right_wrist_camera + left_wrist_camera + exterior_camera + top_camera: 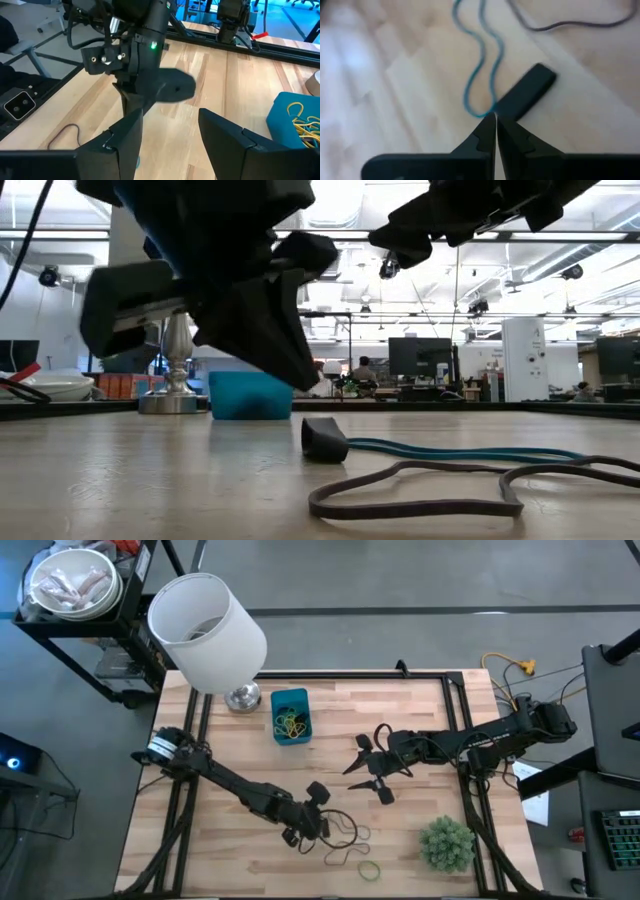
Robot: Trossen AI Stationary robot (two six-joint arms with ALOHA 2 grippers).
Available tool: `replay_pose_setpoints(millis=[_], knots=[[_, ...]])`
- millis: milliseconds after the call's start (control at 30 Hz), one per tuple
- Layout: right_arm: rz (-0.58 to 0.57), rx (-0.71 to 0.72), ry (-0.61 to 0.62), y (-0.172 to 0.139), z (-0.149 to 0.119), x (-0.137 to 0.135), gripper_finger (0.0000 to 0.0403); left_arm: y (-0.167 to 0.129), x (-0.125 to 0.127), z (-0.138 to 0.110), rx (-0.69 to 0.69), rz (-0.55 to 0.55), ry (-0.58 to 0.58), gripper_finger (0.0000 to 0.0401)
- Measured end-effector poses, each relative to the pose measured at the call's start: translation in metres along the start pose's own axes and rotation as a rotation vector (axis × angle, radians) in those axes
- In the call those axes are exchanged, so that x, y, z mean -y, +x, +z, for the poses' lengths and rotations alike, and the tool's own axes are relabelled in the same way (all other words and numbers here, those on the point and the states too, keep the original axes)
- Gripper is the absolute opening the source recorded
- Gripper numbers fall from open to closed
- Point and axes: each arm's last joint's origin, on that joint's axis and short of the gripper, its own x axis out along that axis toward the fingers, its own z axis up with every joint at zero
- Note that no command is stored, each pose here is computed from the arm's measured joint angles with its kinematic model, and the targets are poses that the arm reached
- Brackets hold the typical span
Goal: Pick and place rubber bands into bin
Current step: Put the black rubber band into the blue bin
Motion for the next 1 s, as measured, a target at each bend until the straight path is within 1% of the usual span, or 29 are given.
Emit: replay_pose_setpoints(millis=[133, 267, 367, 767, 933, 1000], knots=[[0.000, 0.000, 0.000, 0.000, 0.000, 0.000, 0.0187, -0.002, -0.002, 0.000, -0.040, 0.113, -0.038, 0.0000], [0.000, -0.001, 0.000, 0.000, 0.000, 0.000, 0.0187, -0.004, -0.005, 0.000, -0.047, 0.148, -0.083, 0.0000], [0.000, -0.001, 0.000, 0.000, 0.000, 0.000, 0.0187, -0.007, -0.006, 0.001, -0.032, 0.152, -0.111, 0.0000], [0.001, -0.005, 0.025, 0.000, 0.000, 0.000, 0.0187, -0.009, -0.008, 0.003, -0.020, 0.155, -0.116, 0.0000], [0.002, -0.020, 0.049, 0.000, -0.002, 0.000, 0.0187, -0.013, -0.006, -0.001, -0.071, 0.137, -0.110, 0.0000], [0.003, -0.035, 0.052, 0.000, -0.003, -0.001, 0.0187, -0.016, -0.005, -0.005, -0.112, 0.138, -0.104, 0.0000]])
